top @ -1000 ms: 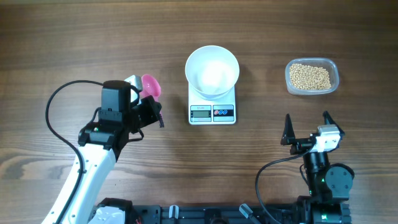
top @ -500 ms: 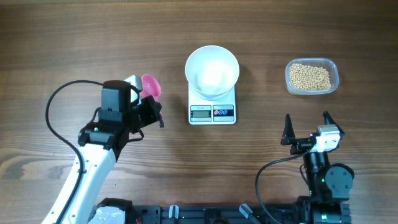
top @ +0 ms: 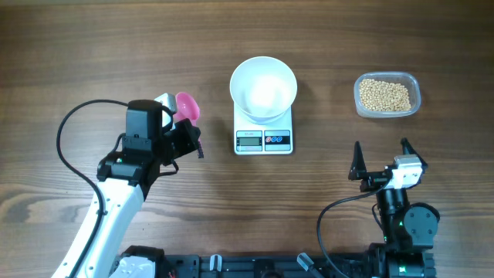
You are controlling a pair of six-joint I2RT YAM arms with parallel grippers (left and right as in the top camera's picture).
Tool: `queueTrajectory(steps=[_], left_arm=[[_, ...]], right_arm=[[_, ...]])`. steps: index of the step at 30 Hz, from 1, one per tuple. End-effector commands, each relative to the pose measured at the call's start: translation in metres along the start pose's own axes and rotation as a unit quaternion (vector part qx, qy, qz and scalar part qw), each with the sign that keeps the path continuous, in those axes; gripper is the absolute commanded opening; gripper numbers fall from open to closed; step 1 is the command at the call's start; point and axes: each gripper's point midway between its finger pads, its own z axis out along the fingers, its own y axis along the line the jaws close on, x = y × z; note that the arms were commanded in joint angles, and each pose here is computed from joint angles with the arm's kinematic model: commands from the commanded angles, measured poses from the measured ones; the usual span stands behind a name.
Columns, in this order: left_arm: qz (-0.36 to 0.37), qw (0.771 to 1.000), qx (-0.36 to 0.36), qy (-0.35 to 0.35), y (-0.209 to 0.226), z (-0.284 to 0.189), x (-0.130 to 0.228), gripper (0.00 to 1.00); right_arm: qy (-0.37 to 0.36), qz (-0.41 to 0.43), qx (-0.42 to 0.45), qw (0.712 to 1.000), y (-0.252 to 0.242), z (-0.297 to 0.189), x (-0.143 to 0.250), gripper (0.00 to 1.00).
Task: Scoop item into bowl and weigh 150g on scale
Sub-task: 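Hold the pink scoop raised beside the scale with the left gripper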
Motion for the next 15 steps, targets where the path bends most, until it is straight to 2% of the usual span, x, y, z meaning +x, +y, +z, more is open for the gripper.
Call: queueTrajectory(steps=[1, 12, 15], left_arm=[[0.004, 1.000, -0.005, -0.006, 0.002, -0.001, -0.001, 0.04], [-0.006, 1.000, -0.014, 0.025, 0.007, -0.001, 0.013, 0.04], [-0.005, 0.999, 0.007, 0.037, 0.000, -0.001, 0.018, 0.04]], right_arm=[[0.000, 0.001, 0.004, 1.000, -0.001, 0.000, 0.000, 0.99], [0.000, 0.001, 0.004, 1.000, -0.001, 0.000, 0.000, 1.00], [0.000, 0.001, 0.004, 1.000, -0.001, 0.000, 0.000, 1.00]])
